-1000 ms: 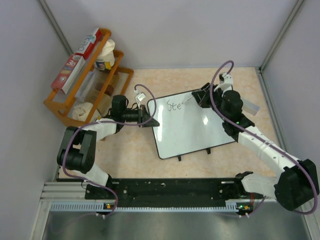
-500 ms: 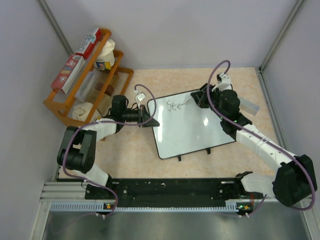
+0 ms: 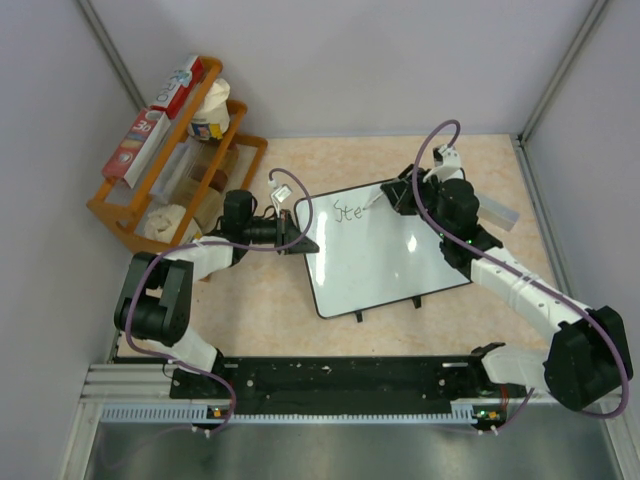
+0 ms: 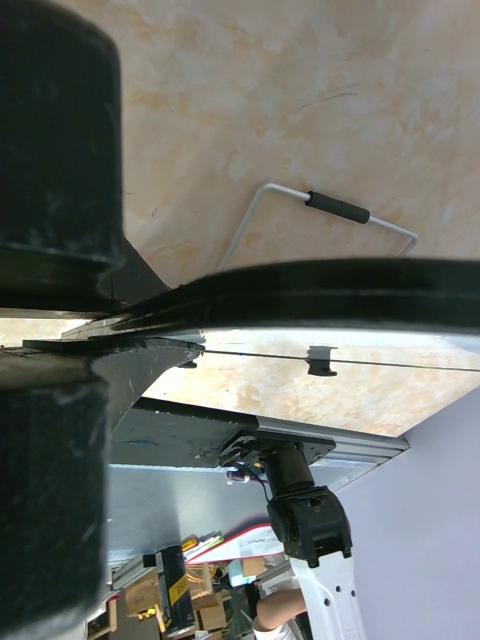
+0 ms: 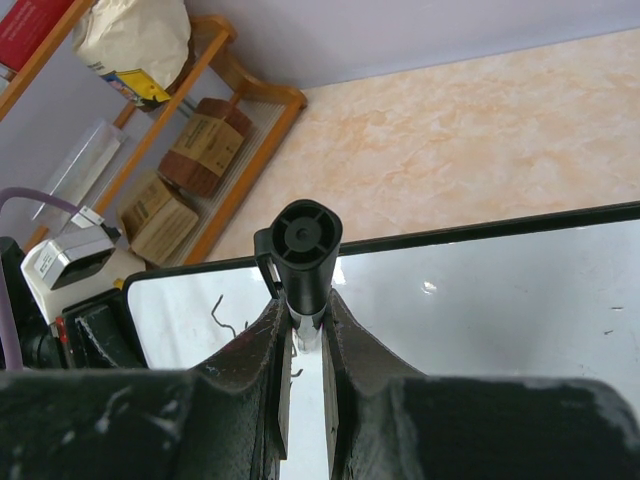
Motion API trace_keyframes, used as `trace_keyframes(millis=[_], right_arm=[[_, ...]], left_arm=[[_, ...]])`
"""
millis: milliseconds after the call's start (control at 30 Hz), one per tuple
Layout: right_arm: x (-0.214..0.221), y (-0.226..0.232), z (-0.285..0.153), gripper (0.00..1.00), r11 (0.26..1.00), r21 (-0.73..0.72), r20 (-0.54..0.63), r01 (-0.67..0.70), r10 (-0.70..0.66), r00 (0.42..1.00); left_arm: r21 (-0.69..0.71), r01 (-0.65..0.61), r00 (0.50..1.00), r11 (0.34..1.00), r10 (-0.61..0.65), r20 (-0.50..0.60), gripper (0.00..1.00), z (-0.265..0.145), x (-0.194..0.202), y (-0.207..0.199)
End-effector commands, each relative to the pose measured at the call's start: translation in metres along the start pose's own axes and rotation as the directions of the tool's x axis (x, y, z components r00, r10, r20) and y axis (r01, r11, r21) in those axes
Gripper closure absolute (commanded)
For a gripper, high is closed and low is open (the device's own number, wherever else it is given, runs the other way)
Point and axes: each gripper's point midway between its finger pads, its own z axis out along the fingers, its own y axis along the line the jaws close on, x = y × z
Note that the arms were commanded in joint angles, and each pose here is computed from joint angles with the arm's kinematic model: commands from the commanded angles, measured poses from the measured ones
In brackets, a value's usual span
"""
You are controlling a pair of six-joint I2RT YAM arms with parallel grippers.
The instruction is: Write a sentence on the whiteboard
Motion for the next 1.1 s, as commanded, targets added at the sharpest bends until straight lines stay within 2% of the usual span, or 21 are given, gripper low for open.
trace_keyframes(millis=[0,1067], right_arm=[[-0.03,0.007,0.005,1.0,1.0,-0.01,0.084,0.008,-0.007,0.996],[0.02,-0.01,-0.013,1.0,1.0,-0.009,-0.043,0.009,-0.009,0.999]], left_arm=[[-0.125,-0.136,0.989,0.983,0.126,-0.08,1.0,0.01,0.036,0.04],[-0.129,-0.134,0.989,0.983,0.124,-0.083,1.0,0.011,0.036,0.041]])
